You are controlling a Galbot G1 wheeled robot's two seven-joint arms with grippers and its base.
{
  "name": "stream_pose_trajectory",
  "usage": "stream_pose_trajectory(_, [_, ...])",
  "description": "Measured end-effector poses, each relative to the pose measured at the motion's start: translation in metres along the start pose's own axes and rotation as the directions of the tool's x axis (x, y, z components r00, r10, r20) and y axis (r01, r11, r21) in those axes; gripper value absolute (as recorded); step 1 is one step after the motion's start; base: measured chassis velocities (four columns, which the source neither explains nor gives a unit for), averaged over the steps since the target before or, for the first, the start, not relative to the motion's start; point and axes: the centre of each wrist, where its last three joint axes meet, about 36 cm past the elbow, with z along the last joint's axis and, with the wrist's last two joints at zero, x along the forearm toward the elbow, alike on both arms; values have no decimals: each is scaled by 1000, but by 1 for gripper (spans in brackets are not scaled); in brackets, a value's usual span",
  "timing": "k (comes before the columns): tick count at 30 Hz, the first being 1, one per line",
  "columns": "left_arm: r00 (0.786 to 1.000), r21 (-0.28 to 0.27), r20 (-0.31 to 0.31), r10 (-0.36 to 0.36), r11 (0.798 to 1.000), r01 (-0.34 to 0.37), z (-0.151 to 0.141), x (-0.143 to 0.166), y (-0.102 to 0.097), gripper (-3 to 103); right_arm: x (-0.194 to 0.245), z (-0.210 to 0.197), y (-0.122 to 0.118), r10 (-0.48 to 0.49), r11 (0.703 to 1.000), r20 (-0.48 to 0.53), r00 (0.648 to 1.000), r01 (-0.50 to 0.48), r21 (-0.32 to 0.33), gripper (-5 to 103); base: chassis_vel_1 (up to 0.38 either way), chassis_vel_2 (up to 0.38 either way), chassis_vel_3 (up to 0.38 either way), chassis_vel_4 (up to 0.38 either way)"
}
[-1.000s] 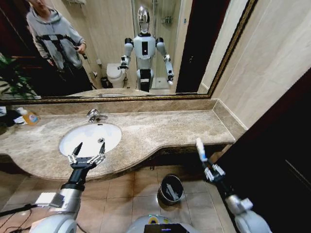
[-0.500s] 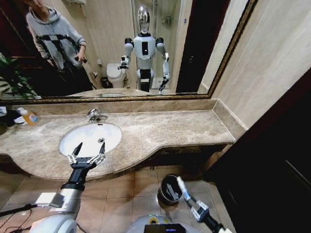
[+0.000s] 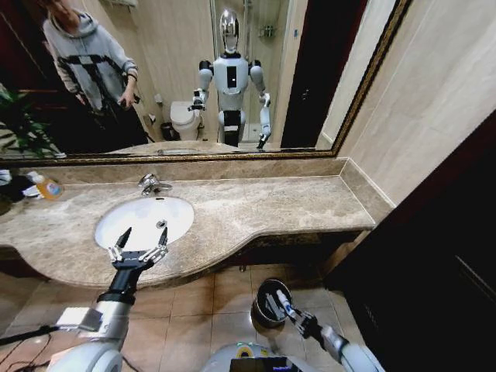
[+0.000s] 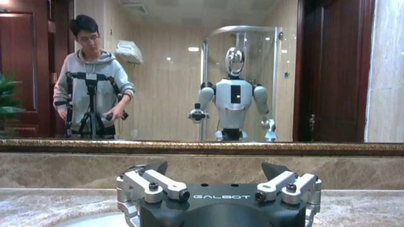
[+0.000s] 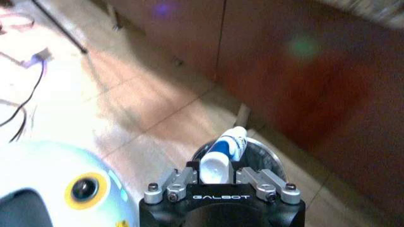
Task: Pick up the trash from the sink and place it in the trash bin.
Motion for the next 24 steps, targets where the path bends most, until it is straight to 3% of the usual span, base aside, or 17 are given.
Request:
stream_pose_trajectory(5, [1000, 0, 0, 0, 1000, 0, 0, 0, 0, 100, -30, 5, -14, -48, 997, -61, 997, 52, 62, 27, 0, 0, 0, 0])
stream_pose_trajectory(11, [1000, 0, 0, 0, 1000, 0, 0, 0, 0, 100, -53, 9, -28, -28, 988, -101, 995, 43, 151, 27, 0, 0, 0, 0])
stream_pose_trajectory(22, [1000, 0, 0, 0, 1000, 0, 0, 0, 0, 100, -70, 10, -46, -12, 988, -125, 992, 31, 154, 25, 0, 0, 0, 0])
stream_pose_trajectory(24, [1000, 0, 0, 0, 1000, 0, 0, 0, 0, 100, -71, 10, -49, -8, 988, -120, 993, 27, 153, 36, 0, 0, 0, 0])
